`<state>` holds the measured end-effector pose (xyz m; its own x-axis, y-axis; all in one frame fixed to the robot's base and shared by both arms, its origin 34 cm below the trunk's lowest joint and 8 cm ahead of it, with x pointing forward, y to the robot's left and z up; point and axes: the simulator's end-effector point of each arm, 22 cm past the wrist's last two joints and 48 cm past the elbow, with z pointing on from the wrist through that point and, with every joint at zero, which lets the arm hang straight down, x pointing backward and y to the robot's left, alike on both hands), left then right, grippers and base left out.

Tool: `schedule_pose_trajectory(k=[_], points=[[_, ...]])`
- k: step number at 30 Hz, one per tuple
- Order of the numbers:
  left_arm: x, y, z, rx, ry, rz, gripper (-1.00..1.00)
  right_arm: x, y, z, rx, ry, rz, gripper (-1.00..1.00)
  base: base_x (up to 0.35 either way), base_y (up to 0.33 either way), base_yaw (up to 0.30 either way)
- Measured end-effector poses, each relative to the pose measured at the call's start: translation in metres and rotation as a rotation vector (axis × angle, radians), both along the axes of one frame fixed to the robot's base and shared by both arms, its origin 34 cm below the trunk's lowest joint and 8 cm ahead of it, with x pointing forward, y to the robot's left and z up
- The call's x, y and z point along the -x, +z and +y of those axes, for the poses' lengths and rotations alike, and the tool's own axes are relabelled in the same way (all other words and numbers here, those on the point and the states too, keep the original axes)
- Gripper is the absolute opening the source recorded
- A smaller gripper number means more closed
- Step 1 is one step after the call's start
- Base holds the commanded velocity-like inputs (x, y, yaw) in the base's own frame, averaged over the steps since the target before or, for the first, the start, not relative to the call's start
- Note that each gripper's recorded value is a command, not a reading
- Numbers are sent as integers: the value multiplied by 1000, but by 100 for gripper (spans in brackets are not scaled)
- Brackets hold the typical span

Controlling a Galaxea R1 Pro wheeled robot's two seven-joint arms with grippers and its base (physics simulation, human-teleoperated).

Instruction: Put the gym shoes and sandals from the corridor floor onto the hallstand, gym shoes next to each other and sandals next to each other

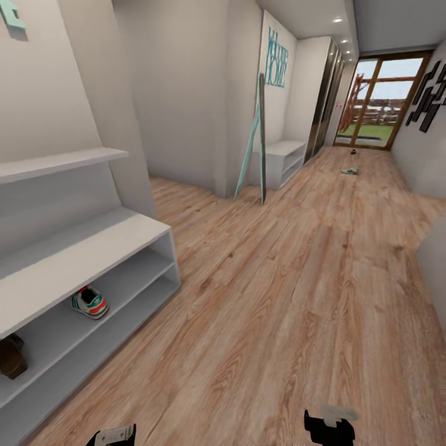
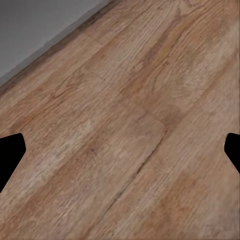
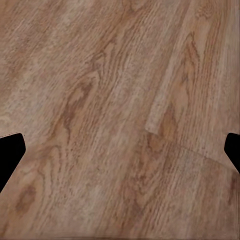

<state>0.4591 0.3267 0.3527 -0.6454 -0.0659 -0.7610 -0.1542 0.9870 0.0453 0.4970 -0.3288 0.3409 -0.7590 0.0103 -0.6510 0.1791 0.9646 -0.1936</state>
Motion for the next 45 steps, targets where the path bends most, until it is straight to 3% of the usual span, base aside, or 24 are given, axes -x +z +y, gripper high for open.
schedule_pose_trajectory(k=[33,45], points=[[-8,8,-12,20,-12,-29,100,-5,8,1,-2,-2,-23,100,4,0,-267],[-12,13,-11,21,-6,-44,100,-9,14,2,-3,-1,-38,100,284,0,-243]])
